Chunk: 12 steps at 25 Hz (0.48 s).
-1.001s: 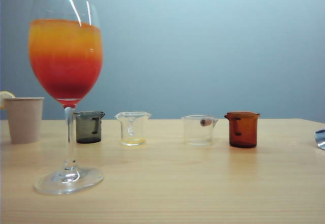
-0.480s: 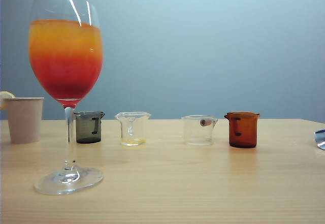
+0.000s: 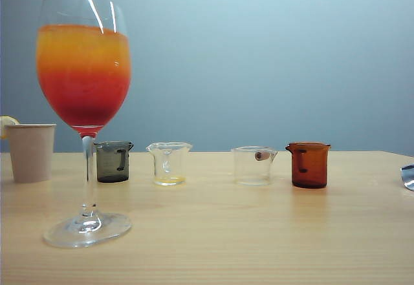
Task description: Pick up the fourth measuring cup from the left, pour the grenadine inside into the goblet, and finally put the measuring cup back in its original place.
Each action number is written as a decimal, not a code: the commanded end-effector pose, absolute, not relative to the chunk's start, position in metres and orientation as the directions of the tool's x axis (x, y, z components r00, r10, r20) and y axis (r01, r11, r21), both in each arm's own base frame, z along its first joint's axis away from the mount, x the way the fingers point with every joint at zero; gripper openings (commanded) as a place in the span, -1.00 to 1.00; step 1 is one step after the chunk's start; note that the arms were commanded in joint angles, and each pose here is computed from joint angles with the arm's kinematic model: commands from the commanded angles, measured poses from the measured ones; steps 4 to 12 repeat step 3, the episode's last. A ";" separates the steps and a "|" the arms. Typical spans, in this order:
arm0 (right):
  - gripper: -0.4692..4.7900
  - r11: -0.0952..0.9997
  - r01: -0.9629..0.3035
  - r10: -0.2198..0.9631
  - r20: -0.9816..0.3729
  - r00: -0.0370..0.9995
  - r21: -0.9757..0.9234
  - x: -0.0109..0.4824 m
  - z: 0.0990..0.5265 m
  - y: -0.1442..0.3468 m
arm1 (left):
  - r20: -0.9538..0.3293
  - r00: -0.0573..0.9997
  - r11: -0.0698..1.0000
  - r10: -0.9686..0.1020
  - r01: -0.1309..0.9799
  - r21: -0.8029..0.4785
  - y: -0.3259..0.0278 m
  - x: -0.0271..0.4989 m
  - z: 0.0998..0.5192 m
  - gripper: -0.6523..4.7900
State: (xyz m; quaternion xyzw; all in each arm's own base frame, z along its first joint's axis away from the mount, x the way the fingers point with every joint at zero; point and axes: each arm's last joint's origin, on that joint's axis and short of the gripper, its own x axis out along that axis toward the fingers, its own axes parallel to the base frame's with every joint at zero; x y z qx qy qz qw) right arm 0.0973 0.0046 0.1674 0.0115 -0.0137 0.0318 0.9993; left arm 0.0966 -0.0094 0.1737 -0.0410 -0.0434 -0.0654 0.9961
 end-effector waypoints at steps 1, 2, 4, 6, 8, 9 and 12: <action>-0.82 0.997 -0.066 0.066 0.032 0.997 0.025 0.098 0.167 0.005 | 0.104 0.986 0.987 -0.130 0.138 -0.078 -0.009 0.096 0.176 -0.75; -0.82 0.997 -0.066 0.066 0.031 0.997 0.025 0.098 0.167 0.005 | 0.104 0.986 0.987 -0.130 0.138 -0.078 -0.009 0.096 0.176 -0.75; -0.83 0.997 -0.066 0.066 0.031 0.997 0.025 0.098 0.167 0.005 | 0.104 0.986 0.987 -0.129 0.138 -0.078 -0.009 0.096 0.176 -0.75; -0.83 0.997 -0.066 0.066 0.031 0.997 0.025 0.098 0.167 0.005 | 0.104 0.986 0.987 -0.129 0.138 -0.078 -0.009 0.096 0.176 -0.75; -0.83 0.997 -0.066 0.066 0.031 0.997 0.025 0.098 0.167 0.005 | 0.104 0.986 0.987 -0.129 0.138 -0.078 -0.009 0.096 0.176 -0.75; -0.83 0.997 -0.066 0.066 0.031 0.997 0.025 0.098 0.167 0.005 | 0.104 0.986 0.987 -0.129 0.138 -0.078 -0.009 0.096 0.176 -0.75; -0.83 0.997 -0.066 0.066 0.031 0.997 0.025 0.098 0.167 0.005 | 0.104 0.986 0.987 -0.129 0.138 -0.078 -0.009 0.096 0.176 -0.75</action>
